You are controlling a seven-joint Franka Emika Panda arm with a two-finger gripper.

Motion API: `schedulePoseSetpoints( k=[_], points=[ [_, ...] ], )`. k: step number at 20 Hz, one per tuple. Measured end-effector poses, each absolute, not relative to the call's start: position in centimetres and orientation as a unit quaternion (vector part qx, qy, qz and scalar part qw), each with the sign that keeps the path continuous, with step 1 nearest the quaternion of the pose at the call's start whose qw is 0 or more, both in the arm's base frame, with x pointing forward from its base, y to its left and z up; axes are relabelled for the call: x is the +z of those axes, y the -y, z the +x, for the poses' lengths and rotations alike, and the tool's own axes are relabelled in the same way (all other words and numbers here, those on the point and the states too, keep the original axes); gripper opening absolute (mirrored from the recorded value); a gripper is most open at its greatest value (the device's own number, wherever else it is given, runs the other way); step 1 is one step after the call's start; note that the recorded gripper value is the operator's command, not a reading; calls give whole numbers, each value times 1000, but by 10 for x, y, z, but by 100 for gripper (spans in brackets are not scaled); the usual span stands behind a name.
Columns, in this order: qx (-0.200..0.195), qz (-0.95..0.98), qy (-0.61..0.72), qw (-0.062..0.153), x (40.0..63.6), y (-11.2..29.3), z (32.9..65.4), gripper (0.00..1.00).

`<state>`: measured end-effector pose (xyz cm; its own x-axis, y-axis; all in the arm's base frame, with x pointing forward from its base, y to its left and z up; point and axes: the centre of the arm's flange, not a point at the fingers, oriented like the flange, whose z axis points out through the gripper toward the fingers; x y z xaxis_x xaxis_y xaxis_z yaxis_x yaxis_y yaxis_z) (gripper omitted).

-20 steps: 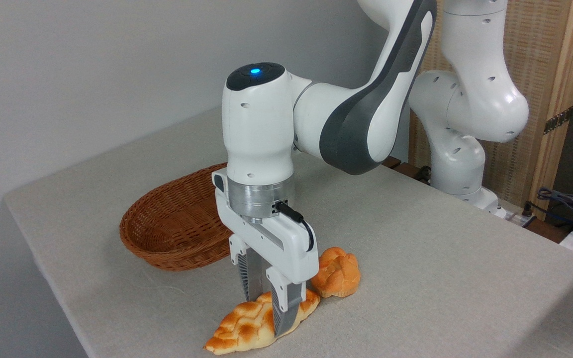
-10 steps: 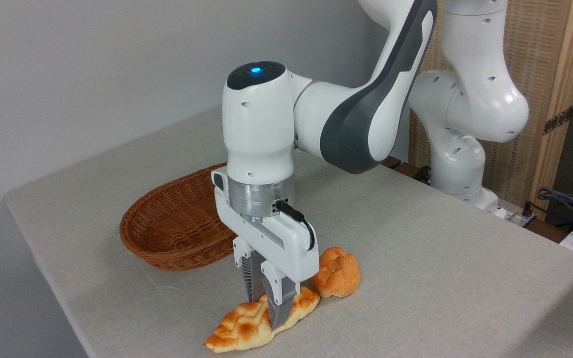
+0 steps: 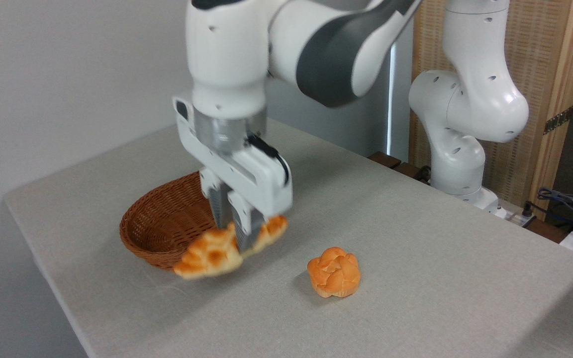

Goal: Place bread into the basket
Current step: 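Lift the braided loaf and carry it over the wicker basket, then lower the loaf into the basket and open the gripper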

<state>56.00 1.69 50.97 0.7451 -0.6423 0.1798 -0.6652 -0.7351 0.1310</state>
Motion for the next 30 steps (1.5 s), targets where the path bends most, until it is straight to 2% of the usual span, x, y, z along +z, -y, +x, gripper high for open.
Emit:
schedulePoseSetpoints(
  k=[2, 5, 8, 10, 11, 12, 13, 14, 15, 30],
  points=[
    [58, 930, 348, 104, 524, 19, 557, 40],
    [54, 923, 365, 106, 535, 86, 547, 40],
    [45, 915, 386, 108, 532, 128, 539, 42],
    [37, 909, 400, 111, 520, 151, 538, 49],
    [36, 907, 404, 112, 513, 157, 540, 55],
    [35, 906, 407, 113, 504, 163, 543, 68],
    [34, 905, 407, 114, 497, 166, 547, 76],
    [34, 906, 407, 115, 490, 167, 550, 92],
    [34, 906, 406, 115, 485, 167, 553, 100],
    [40, 906, 405, 114, 480, 167, 557, 100]
  ],
)
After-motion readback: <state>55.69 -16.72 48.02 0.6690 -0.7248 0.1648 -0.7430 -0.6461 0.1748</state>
